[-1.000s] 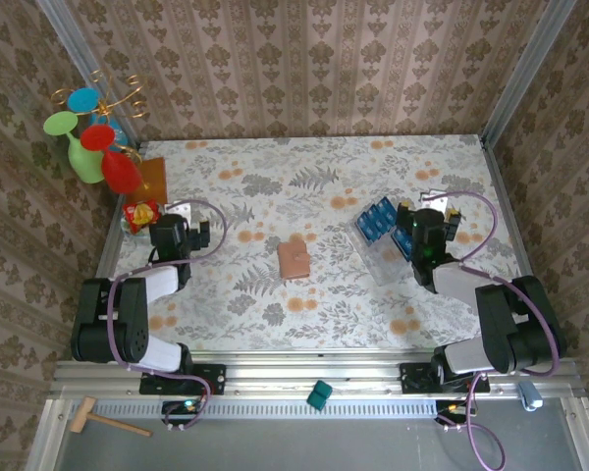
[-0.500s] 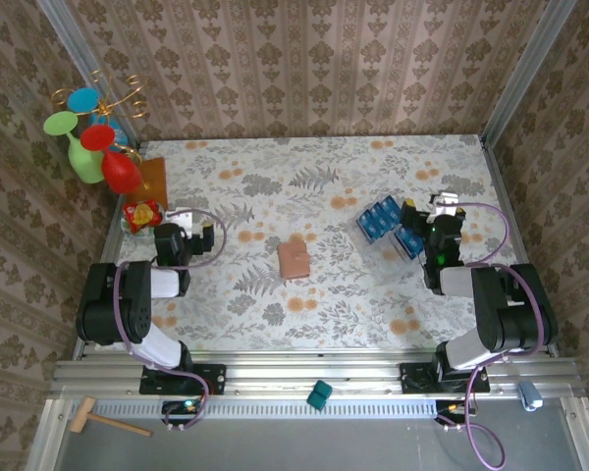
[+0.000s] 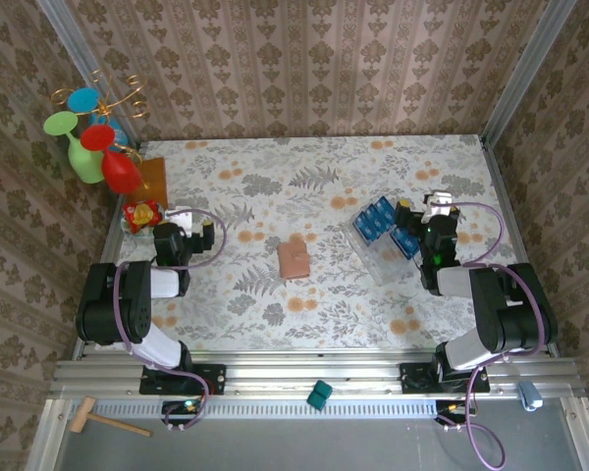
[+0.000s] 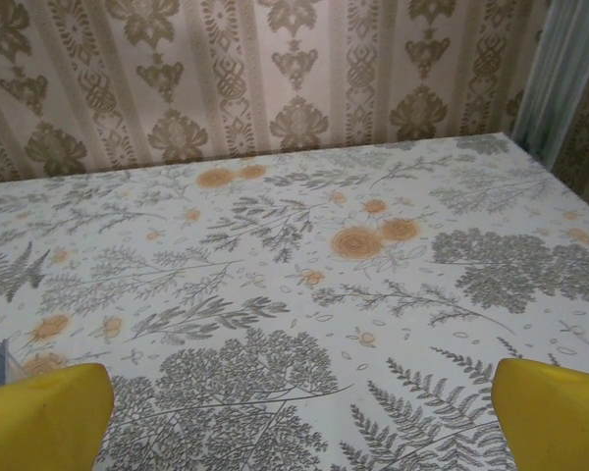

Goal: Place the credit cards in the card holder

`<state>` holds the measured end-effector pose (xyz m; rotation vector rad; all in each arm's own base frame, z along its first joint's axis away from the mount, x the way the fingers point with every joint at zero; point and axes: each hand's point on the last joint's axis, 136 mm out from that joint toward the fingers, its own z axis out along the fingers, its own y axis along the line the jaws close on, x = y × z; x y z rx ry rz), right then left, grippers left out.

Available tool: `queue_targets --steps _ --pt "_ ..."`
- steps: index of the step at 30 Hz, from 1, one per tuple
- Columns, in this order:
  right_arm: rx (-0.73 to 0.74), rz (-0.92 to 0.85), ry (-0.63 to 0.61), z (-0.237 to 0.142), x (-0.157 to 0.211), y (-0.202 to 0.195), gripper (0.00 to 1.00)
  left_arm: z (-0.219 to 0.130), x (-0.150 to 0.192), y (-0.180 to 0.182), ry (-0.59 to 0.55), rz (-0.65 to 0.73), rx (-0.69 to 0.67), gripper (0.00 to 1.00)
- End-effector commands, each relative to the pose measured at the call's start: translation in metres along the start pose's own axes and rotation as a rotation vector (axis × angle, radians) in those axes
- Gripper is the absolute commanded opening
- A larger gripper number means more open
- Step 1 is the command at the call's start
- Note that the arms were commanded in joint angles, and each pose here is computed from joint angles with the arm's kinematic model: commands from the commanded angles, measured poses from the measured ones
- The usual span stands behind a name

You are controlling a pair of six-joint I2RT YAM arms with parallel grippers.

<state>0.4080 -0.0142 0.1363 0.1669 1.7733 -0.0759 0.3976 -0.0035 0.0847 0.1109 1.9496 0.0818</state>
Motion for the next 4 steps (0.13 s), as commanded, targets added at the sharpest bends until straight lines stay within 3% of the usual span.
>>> queue_targets --steps 1,4 --pt "-0.068 -0.056 0.153 0.0006 0.0410 0.0047 1.00 0.0000 -0.0112 -0.0007 -0.040 -0.001 0.010 1.00" --pt "-0.065 -0.056 0.145 -0.0012 0.0403 0.0042 1.00 0.0000 -0.0112 -0.0010 -0.039 -0.002 0.012 1.00"
